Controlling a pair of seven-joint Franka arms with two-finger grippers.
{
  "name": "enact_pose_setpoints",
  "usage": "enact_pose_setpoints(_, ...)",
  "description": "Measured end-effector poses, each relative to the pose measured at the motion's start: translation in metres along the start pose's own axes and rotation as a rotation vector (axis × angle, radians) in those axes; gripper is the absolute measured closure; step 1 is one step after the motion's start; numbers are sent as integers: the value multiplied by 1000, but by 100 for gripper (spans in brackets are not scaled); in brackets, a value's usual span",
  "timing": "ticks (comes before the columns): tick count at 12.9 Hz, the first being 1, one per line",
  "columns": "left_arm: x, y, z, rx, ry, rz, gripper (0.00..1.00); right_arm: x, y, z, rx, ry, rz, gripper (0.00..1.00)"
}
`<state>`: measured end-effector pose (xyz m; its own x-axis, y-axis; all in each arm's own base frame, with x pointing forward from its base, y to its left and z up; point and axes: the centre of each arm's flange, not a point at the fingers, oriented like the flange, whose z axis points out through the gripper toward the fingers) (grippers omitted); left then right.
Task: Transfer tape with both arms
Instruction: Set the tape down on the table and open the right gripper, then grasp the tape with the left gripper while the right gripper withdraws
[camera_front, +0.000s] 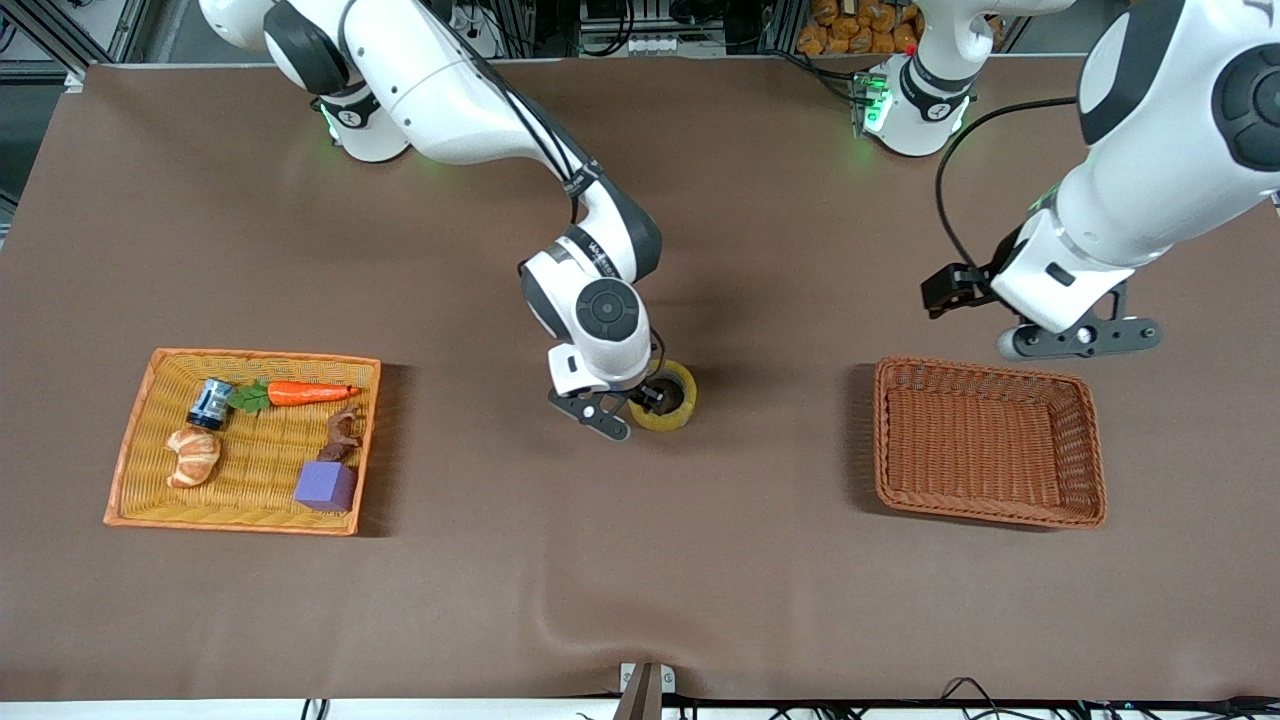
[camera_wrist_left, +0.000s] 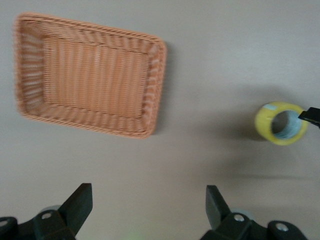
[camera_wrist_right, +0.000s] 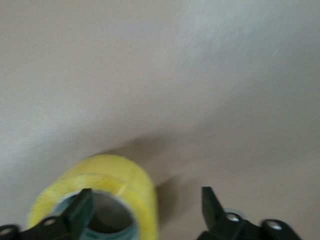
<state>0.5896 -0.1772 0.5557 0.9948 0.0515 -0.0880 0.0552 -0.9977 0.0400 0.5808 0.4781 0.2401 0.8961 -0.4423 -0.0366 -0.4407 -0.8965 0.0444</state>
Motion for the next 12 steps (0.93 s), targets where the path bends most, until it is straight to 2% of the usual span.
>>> enact_pose_setpoints(2,14,24,37,-22,-12,24,0,28,23,-16,-56,-35,-85,0)
enact_pose_setpoints(3,17,47,60,-25,-21,22,0,50,38,-33,-60,-46,-108,0)
enact_pose_setpoints(5,13,112,117,-26,-39,-62,0,91,75,-68,-74,-79,-151,0)
enact_pose_setpoints(8,-2,199,200,-61,-20,-98,0,142,134,-108,-96,-147,-258,0)
enact_pose_setpoints(10,-5,225,245,-81,-7,-113,0,175,177,-126,-88,-181,-325,0)
enact_pose_setpoints(12,7,222,278,-88,8,-124,0,200,220,-135,-69,-201,-385,0)
